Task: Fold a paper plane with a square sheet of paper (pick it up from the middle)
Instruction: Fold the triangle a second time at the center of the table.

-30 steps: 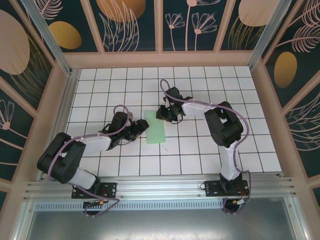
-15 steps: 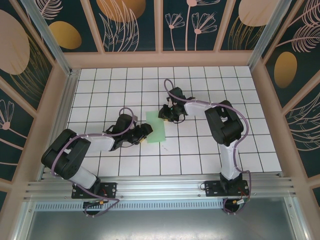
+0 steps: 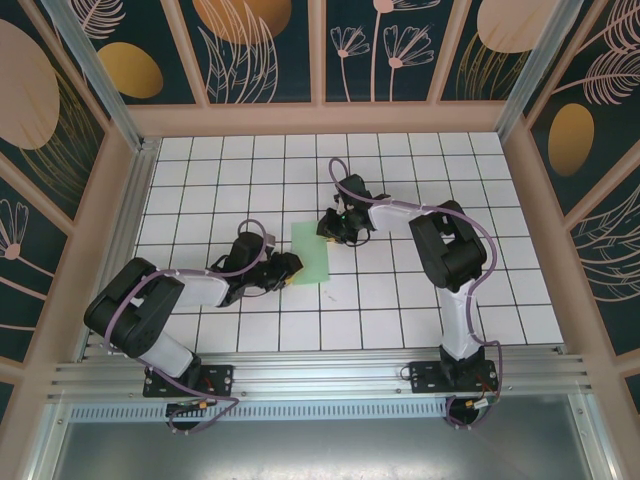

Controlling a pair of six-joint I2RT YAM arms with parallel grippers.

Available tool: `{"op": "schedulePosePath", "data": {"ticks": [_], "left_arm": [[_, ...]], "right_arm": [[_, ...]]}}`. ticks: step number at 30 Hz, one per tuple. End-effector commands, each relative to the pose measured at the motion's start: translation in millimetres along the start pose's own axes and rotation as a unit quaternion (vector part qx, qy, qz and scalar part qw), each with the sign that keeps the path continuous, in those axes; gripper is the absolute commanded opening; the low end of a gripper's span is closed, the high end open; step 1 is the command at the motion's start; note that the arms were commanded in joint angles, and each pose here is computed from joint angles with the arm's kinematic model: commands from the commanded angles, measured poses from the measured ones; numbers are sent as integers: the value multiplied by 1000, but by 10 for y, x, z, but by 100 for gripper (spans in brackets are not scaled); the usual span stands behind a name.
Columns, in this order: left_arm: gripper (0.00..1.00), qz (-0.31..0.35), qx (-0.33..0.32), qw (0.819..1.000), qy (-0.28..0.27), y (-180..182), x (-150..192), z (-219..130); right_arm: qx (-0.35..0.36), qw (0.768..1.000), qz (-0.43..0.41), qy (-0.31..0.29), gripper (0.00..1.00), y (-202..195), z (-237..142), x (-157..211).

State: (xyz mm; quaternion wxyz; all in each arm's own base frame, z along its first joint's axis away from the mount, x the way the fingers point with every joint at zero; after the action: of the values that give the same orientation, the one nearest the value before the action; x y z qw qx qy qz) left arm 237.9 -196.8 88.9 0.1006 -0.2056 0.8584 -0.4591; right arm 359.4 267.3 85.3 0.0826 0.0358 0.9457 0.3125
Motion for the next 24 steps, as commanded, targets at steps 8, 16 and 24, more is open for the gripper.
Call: {"op": "schedulePosePath", "data": {"ticks": [8,16,24], "left_arm": [[0,22,-86,996,-31,188,-44,1],[0,108,-189,976,-13,185,-47,-156],[0,121,-187,975,-14,40,-80,-188]], "right_arm": [[-30,998,-30,-35,32,188,-352,-2],[-51,996,-79,-14,32,314,-458,327],[-63,994,-90,21,27,391,-211,497]]}}
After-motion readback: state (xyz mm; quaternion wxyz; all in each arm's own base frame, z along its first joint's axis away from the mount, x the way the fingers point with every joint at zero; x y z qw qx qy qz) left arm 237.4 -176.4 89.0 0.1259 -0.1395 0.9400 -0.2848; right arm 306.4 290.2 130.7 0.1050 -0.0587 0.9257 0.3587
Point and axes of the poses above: each hand's point on the last joint's axis, 136 mm out from that joint toward the fingers, its own z axis out along the fingers, its own y axis along the line the jaws close on, x = y × z, the point moved 8 cm from there along -z, back along the fingers, and after that the axes turned 1 degree about -z, right-handed, at the moved point
